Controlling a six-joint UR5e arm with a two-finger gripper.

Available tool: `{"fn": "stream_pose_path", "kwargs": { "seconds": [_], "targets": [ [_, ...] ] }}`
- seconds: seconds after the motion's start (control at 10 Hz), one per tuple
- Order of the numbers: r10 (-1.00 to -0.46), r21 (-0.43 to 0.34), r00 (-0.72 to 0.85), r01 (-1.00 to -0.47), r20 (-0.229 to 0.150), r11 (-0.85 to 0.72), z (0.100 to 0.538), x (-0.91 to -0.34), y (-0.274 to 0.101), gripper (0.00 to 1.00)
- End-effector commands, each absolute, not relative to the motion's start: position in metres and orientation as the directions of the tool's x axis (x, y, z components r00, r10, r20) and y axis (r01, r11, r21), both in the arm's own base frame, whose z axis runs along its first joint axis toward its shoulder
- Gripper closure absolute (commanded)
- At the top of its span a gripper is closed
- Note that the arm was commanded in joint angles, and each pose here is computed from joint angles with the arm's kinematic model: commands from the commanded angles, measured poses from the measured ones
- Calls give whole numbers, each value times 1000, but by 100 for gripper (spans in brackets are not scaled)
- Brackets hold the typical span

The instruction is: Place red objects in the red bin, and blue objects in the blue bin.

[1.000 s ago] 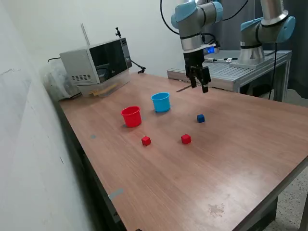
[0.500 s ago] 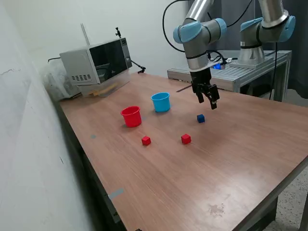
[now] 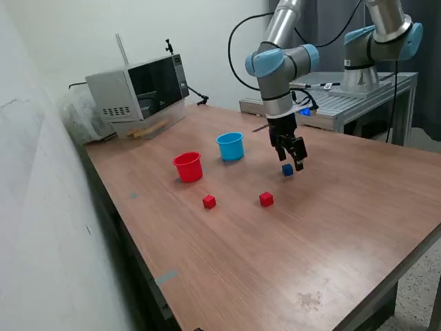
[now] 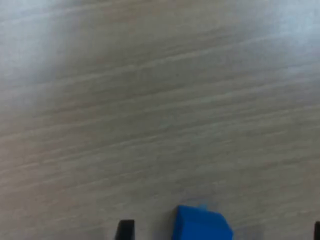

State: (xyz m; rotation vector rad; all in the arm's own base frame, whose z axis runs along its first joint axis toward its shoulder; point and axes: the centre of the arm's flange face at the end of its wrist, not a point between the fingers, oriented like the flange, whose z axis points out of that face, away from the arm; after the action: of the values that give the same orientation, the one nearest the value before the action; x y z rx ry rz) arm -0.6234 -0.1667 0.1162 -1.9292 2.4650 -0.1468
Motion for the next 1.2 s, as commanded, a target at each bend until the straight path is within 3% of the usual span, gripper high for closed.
{"fn": "stream_pose_path", "kwargs": {
  "seconds": [0.0, 0.1, 0.2, 0.6, 0.9, 1.1],
  "targets": [
    [-967, -69, -250, -967, 50, 247, 108, -631, -160, 0],
    [-962, -67, -268, -962, 51, 264, 108, -634, -149, 0],
    [-961, -67, -271, -961, 49, 268, 108, -635, -147, 100],
    [-954, -55, -300, -953, 13, 299, 111, -636, -122, 100],
    [-958, 43, -282, -958, 44, 284, 184, -635, -129, 100],
    [-958, 49, -282, -957, 45, 284, 197, -631, -125, 100]
  ]
}}
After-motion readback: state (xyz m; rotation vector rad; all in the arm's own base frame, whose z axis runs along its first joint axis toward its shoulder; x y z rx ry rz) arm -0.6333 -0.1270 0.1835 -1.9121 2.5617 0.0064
